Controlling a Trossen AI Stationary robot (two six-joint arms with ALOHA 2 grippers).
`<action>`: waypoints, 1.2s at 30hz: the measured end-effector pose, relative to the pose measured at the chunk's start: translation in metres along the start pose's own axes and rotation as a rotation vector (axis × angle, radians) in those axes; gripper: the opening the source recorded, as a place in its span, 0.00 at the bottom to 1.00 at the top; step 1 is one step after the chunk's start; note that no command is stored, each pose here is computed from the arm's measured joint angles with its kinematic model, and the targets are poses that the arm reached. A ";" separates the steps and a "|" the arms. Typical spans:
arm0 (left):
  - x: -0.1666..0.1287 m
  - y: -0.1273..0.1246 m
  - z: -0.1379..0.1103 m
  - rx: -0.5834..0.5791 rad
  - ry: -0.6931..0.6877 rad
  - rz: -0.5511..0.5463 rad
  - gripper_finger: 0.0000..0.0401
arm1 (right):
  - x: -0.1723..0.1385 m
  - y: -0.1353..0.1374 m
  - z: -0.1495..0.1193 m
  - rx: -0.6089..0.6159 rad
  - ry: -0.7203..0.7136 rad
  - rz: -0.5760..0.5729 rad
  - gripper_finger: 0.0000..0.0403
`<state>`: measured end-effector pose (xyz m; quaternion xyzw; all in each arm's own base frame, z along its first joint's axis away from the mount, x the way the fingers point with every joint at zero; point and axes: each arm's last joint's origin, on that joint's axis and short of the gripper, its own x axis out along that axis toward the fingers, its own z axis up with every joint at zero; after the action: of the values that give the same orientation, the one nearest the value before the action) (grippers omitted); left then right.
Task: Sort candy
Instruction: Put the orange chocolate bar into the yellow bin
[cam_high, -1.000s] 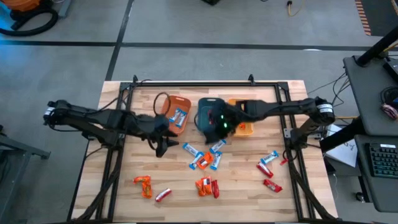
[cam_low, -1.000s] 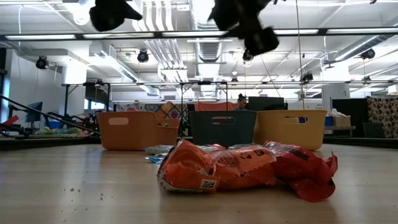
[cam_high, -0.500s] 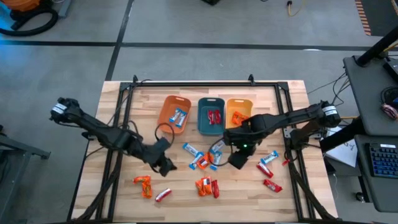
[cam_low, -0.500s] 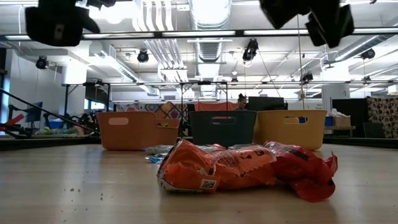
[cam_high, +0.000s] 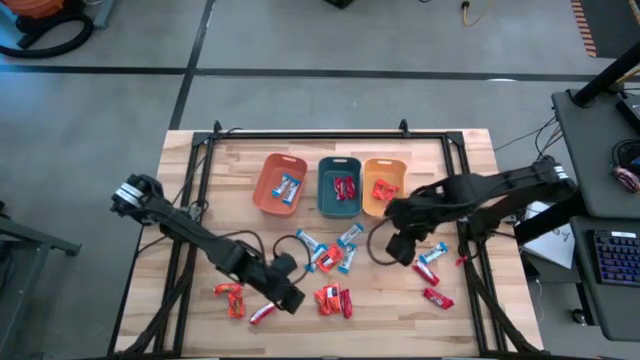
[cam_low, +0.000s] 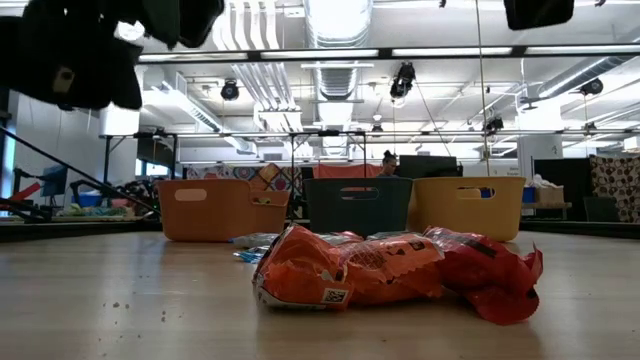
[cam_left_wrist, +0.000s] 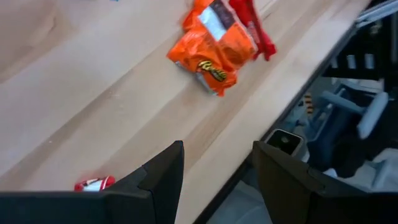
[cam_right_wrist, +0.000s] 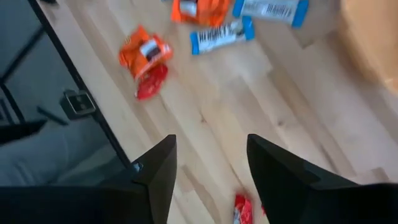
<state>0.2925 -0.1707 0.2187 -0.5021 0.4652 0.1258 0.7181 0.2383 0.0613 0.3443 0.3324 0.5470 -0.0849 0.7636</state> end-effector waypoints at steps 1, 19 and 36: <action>0.005 0.000 0.000 -0.009 0.000 0.010 0.43 | -0.005 -0.002 -0.001 0.004 -0.026 0.000 0.47; 0.083 -0.043 0.009 0.030 -0.050 0.282 0.40 | -0.031 -0.011 -0.008 -0.006 -0.243 -0.043 0.50; 0.102 -0.044 0.024 0.026 -0.063 0.310 0.39 | -0.031 -0.011 -0.008 -0.020 -0.240 -0.047 0.50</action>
<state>0.3884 -0.2003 0.1656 -0.4105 0.5162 0.2448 0.7107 0.2146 0.0502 0.3654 0.2995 0.4599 -0.1366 0.8247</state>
